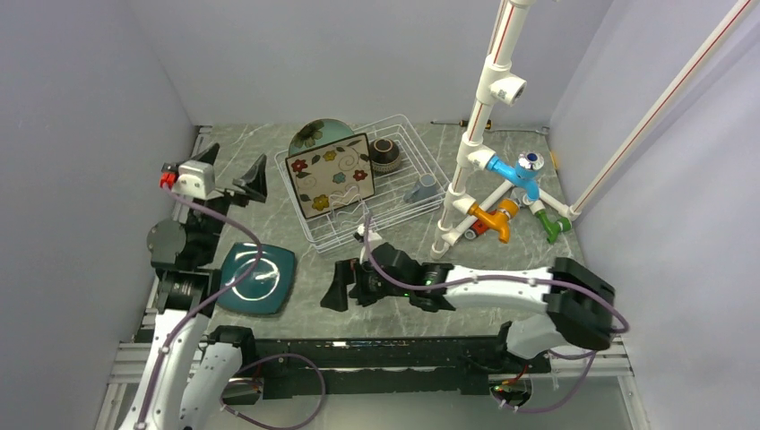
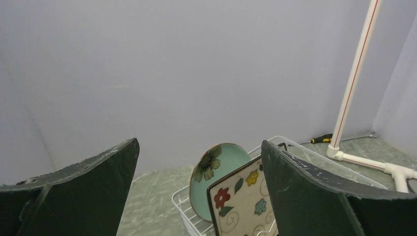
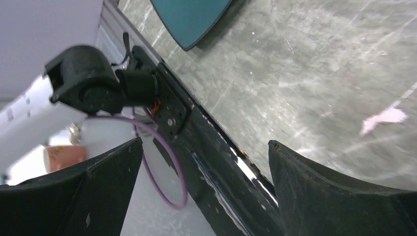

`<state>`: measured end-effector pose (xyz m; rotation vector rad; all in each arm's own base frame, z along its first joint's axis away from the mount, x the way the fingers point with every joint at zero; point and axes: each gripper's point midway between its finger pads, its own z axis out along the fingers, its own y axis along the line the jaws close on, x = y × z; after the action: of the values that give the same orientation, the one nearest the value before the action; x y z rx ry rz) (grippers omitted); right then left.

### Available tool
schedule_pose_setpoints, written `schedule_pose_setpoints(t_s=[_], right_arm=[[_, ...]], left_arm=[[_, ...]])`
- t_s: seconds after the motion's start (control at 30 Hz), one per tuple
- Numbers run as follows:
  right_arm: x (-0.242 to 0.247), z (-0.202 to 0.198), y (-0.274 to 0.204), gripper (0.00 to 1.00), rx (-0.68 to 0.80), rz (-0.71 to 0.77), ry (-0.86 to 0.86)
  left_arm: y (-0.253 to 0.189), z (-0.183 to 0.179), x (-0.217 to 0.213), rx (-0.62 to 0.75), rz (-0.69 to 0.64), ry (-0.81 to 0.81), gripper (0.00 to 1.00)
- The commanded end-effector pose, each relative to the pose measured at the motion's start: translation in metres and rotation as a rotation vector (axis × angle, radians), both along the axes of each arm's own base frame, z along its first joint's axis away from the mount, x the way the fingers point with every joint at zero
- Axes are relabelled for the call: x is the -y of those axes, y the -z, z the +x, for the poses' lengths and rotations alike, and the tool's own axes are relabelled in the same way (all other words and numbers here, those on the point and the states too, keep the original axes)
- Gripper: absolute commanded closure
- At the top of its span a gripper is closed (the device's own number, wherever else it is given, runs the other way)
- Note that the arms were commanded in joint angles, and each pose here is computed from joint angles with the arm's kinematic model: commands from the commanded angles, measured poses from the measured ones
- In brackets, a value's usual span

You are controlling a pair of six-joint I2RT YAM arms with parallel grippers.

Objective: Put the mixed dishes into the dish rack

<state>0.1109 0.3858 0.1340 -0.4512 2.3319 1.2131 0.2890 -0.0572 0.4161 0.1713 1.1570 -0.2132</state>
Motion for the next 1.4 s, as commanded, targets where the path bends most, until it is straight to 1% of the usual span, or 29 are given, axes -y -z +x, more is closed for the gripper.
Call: schedule_pose_setpoints(t_s=[0.0,0.07,0.1,0.2,0.27,0.33,0.4,0.5,0.63,0.83,0.97,1.17,1.37], right_arm=[[-0.05,0.01,-0.018,0.0,-0.193,0.191,0.12],[-0.06,0.014,-0.007,0.01,-0.279,0.229,0.182],[-0.065,0.017,-0.002,0.01,-0.301,0.246,0.215],[-0.073,0.031,0.02,0.02,-0.334,0.217,0.326],[-0.079,0.036,0.032,0.02,-0.347,0.227,0.385],[-0.089,0.037,0.051,0.03,-0.365,0.206,0.412],[-0.103,0.036,0.063,0.03,-0.391,0.21,0.399],[-0.12,0.035,0.078,0.12,-0.433,0.236,0.375],[-0.137,0.037,0.093,0.18,-0.464,0.232,0.359],[-0.143,0.046,0.116,0.29,-0.506,0.203,0.441],[-0.144,0.049,0.129,0.38,-0.534,0.194,0.481],[-0.146,0.05,0.143,0.41,-0.553,0.17,0.503],[-0.146,0.051,0.15,0.5,-0.567,0.159,0.518]], left_arm=[[0.031,-0.009,-0.013,-0.069,0.03,-0.079,0.01],[0.032,-0.014,-0.014,-0.012,0.06,-0.088,0.01],[0.033,-0.015,-0.013,-0.01,0.059,-0.084,0.0],[0.032,-0.016,-0.006,-0.031,0.084,-0.059,0.0],[0.033,-0.017,0.0,-0.023,0.091,-0.033,0.01],[0.033,-0.019,0.001,-0.021,0.08,-0.028,0.0],[0.033,-0.02,0.004,-0.021,0.077,-0.018,0.01],[0.033,-0.022,0.007,-0.019,0.082,-0.006,0.01],[0.033,-0.025,0.009,-0.015,0.089,-0.006,0.01],[0.033,-0.028,0.011,-0.008,0.095,-0.002,0.01],[0.035,-0.028,0.009,-0.014,0.092,-0.014,0.01],[0.036,-0.027,0.008,-0.017,0.089,-0.022,0.01],[0.038,-0.023,0.01,-0.029,0.097,-0.016,0.01]])
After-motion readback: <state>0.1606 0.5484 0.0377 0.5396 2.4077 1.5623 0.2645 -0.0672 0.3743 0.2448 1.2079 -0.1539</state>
